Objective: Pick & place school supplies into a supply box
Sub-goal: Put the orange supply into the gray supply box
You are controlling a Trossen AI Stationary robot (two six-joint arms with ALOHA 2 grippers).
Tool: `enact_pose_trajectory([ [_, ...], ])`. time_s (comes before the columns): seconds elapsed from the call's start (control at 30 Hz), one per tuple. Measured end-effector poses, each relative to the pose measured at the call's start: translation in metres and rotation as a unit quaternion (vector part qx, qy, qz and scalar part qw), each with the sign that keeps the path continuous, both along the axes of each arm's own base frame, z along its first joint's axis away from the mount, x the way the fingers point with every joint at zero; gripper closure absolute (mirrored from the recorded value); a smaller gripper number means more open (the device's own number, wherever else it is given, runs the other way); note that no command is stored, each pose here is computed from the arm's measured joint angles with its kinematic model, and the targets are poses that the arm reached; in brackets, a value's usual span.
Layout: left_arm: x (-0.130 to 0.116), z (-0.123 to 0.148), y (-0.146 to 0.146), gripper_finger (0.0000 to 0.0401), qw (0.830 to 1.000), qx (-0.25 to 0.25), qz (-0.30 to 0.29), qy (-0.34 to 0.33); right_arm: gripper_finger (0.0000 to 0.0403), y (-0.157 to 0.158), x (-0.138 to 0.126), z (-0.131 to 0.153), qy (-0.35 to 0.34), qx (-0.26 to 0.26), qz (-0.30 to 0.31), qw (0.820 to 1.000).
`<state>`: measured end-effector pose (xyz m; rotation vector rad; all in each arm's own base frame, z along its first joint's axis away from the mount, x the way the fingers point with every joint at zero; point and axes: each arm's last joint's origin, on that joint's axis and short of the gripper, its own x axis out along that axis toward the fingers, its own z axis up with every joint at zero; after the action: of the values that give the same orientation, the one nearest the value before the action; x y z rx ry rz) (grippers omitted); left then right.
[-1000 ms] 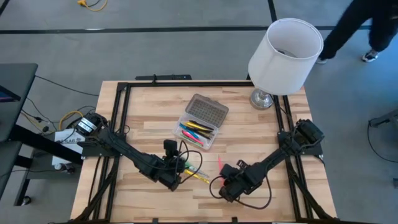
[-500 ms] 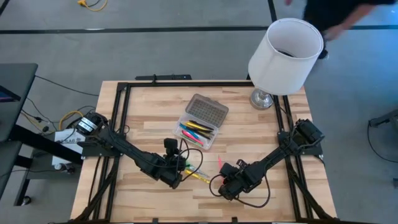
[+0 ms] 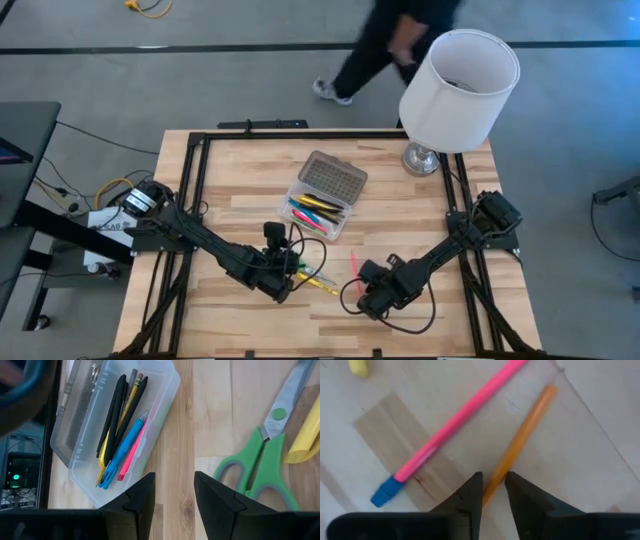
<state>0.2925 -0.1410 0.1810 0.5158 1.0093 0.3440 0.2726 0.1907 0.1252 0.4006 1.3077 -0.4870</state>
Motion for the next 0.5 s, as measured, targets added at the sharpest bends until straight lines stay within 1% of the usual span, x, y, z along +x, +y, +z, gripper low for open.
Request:
enact_pose_trajectory([
  [0.23, 0.0, 0.0, 0.0, 0.0269, 1.0, 0.0, 0.0, 0.0, 0.0346, -0.004, -0.009, -0.001, 0.066, 0.006, 0.001, 0.998],
  [0.37, 0.0, 0.0, 0.0, 0.0269, 1.0, 0.0, 0.0, 0.0, 0.0353, -0.008, -0.009, -0.001, 0.1, 0.03, 0.006, 0.994],
  [0.5, 0.0, 0.0, 0.0, 0.0269, 1.0, 0.0, 0.0, 0.0, 0.0354, -0.011, -0.008, -0.001, 0.111, 0.042, 0.022, 0.993],
])
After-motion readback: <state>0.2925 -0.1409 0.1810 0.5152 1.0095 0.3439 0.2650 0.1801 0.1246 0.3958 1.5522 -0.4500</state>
